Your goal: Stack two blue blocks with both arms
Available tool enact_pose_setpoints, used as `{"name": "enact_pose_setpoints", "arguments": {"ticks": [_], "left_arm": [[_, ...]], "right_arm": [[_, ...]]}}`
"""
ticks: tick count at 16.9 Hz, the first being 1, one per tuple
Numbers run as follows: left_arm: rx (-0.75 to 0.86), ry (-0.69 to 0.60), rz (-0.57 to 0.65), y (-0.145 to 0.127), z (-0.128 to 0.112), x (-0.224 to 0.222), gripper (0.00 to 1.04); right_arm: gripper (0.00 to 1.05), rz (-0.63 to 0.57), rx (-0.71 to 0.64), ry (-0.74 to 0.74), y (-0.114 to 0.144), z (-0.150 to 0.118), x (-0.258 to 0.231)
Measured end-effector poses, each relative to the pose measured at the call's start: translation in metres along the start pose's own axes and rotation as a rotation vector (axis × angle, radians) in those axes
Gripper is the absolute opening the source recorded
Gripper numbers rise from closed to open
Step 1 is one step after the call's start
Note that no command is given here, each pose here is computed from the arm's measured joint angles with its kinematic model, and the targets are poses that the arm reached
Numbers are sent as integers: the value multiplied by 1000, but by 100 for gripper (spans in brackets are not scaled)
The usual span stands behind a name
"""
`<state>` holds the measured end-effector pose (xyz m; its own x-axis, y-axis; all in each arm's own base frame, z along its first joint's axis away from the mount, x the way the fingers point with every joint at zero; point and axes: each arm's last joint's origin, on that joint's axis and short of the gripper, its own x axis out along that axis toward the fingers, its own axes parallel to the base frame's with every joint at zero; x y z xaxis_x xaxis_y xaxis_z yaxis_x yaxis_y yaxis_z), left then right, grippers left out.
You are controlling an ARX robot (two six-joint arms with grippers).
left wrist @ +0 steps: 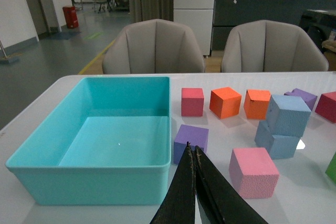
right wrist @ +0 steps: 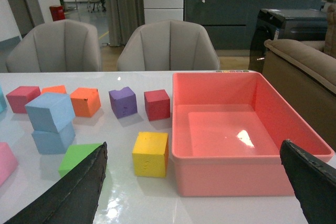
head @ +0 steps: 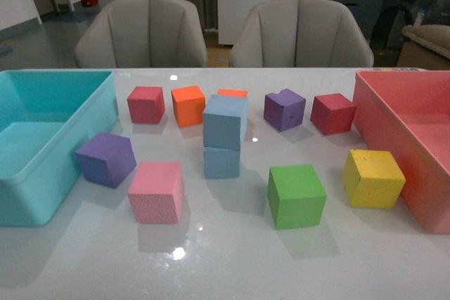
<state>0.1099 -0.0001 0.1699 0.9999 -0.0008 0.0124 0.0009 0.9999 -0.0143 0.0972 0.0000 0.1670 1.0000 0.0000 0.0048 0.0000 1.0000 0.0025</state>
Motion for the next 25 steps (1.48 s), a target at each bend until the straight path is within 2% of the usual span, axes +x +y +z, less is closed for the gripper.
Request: {"name": "enact_pose_setpoints", "arguments": {"ticks": [5,7,8,14,15,22,25], "left_arm": [[0,1,0,0,0,-2,2],[0,48,0,0,-7,-11,2],[0,-11,-1,0,-1,-12,2],[0,8,0,0,-3,-12,2],[0,11,1,0,-3,-12,8],[0,11,1,0,-3,-12,98],[1,11,0,0,-3,-12,98]], "right_arm": [[98,0,0,0,0,0,0],[98,0,0,0,0,0,0],[98,0,0,1,0,0,0],[98,0,0,2,0,0,0],[98,0,0,0,0,0,0],[98,0,0,1,0,0,0],[98,0,0,0,0,0,0]]}}
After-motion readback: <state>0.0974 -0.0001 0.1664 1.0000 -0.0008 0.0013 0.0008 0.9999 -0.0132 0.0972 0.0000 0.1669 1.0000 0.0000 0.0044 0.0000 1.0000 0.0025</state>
